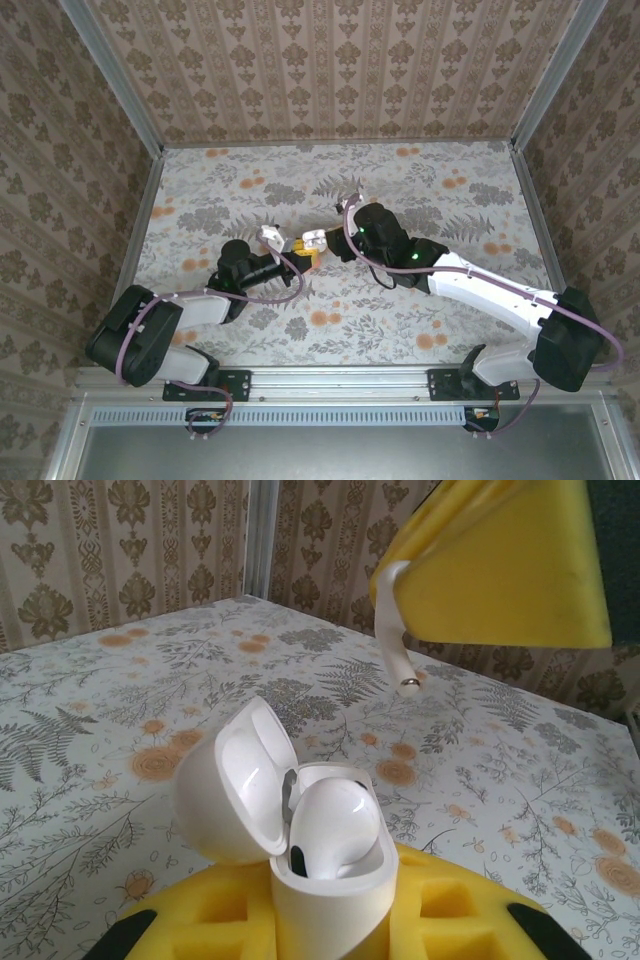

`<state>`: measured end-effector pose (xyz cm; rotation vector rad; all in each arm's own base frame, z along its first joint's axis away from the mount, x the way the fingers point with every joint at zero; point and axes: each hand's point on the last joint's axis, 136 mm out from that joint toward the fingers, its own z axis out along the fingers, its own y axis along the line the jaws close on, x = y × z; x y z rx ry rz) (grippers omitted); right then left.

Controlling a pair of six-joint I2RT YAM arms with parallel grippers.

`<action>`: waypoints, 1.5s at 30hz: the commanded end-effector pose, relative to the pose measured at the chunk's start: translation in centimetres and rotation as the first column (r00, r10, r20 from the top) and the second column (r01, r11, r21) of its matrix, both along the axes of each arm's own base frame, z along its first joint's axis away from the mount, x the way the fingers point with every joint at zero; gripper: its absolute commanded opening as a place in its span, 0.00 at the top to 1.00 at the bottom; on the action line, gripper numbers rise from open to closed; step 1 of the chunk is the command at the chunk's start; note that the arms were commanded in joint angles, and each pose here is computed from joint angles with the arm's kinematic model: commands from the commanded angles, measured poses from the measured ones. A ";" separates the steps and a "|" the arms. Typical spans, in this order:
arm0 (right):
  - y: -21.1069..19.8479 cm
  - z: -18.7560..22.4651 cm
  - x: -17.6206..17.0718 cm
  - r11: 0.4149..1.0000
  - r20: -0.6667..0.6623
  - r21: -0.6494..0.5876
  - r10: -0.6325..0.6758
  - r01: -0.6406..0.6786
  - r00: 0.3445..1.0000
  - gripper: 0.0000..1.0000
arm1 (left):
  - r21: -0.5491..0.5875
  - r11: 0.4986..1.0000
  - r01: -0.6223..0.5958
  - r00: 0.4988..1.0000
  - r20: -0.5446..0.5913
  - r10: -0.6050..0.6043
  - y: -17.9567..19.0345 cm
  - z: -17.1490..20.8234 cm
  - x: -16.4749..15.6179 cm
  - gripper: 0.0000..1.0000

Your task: Insert the wireless bluetooth earbuds into the charging case

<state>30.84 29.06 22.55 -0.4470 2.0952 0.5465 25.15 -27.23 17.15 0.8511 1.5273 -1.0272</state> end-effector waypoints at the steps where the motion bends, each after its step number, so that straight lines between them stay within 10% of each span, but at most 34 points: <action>1: 0.4 1.6 0.6 1.000 0.058 -0.020 0.005 -0.003 0.998 0.74 | -0.055 0.998 0.028 0.999 0.049 -0.025 -0.4 2.4 0.2 0.89; 45: 0.8 -0.7 0.6 0.981 0.075 -0.194 0.030 -0.015 0.997 0.75 | -0.120 0.991 0.062 0.995 0.086 -0.052 -0.4 5.5 -0.5 0.89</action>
